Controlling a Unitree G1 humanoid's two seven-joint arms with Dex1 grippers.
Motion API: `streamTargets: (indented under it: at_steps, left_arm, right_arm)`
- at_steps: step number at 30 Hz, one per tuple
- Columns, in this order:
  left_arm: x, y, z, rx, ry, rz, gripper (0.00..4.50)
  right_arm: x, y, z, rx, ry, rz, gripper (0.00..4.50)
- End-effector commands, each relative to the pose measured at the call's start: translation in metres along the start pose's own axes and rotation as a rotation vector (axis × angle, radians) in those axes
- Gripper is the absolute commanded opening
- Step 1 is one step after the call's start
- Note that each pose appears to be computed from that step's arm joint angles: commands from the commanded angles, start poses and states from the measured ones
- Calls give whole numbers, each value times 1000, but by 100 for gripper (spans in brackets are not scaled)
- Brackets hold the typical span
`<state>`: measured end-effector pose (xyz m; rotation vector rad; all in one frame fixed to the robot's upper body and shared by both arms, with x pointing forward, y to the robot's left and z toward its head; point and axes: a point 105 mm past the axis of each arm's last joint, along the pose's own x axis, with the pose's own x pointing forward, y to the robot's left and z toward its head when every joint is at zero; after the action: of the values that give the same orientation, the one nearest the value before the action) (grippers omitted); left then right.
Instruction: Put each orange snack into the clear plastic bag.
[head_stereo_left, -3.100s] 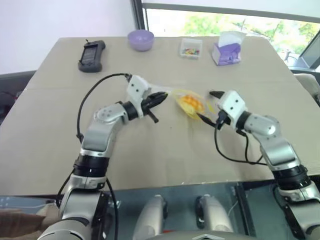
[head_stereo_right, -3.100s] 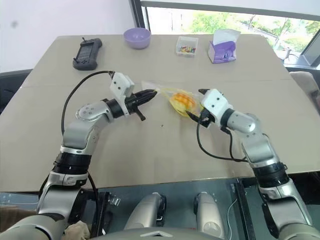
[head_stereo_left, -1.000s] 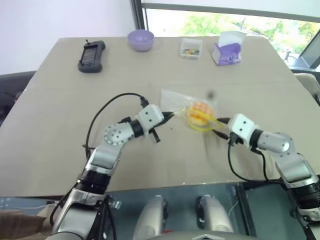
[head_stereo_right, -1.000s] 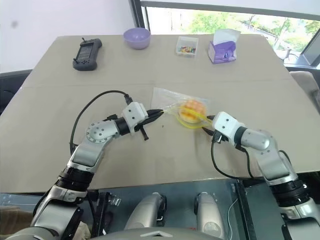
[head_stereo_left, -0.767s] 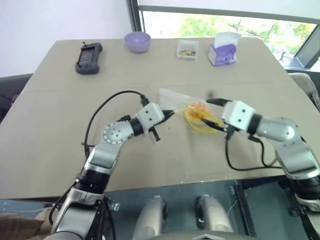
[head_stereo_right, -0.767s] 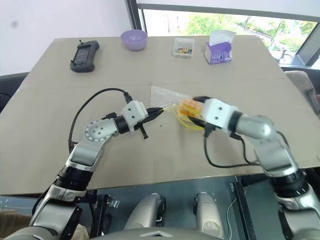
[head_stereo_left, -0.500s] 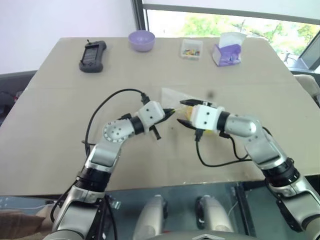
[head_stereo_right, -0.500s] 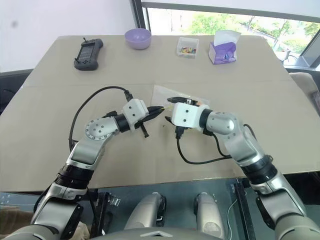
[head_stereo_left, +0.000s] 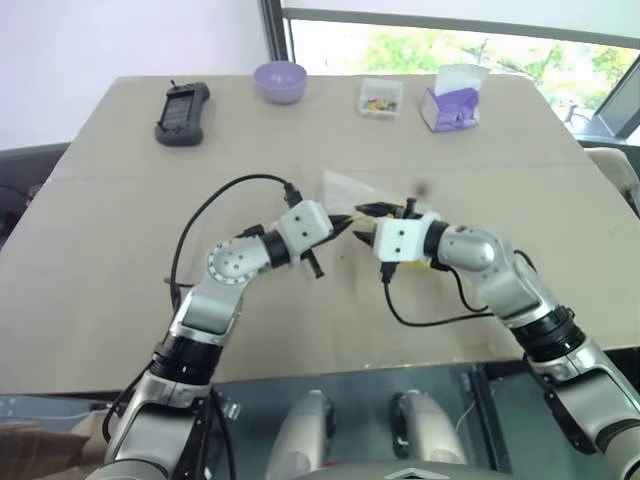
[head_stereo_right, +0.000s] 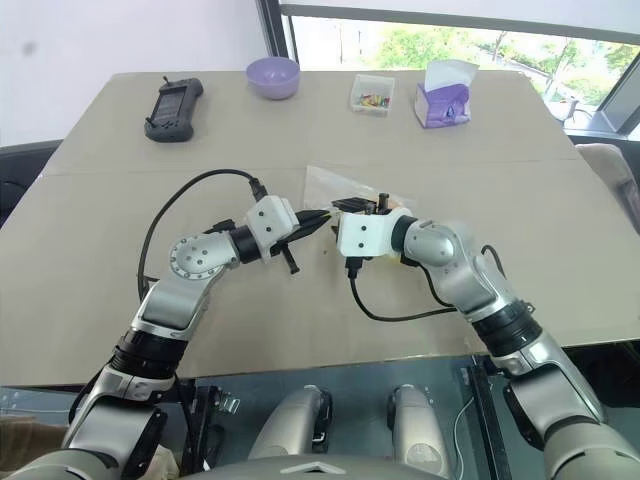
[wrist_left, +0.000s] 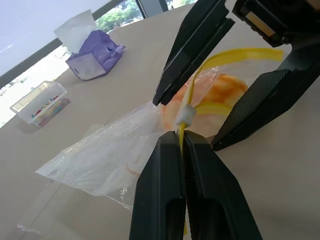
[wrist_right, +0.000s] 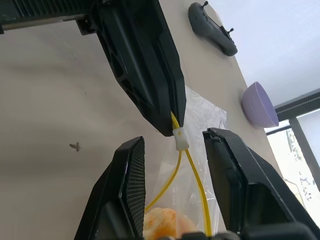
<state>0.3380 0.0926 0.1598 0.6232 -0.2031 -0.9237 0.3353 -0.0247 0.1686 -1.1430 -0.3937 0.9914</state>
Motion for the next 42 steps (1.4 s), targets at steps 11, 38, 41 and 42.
streamTargets:
  at_steps: [11, 38, 41, 42]
  left_arm:
    - [0, 2, 17, 50, -45, 6, 0]
    - [-29, 13, 31, -36, -139, -37, 0]
    - [-29, 13, 30, -44, -137, -40, 0]
    - [-30, 13, 29, -45, -134, -41, 0]
  right_arm:
    - [-1, -16, 12, -66, -45, -39, 4]
    - [-29, -15, -25, 73, 117, -54, 4]
    - [-33, -12, -28, 79, 134, -52, 4]
    - [-34, -11, -29, 83, 139, -52, 4]
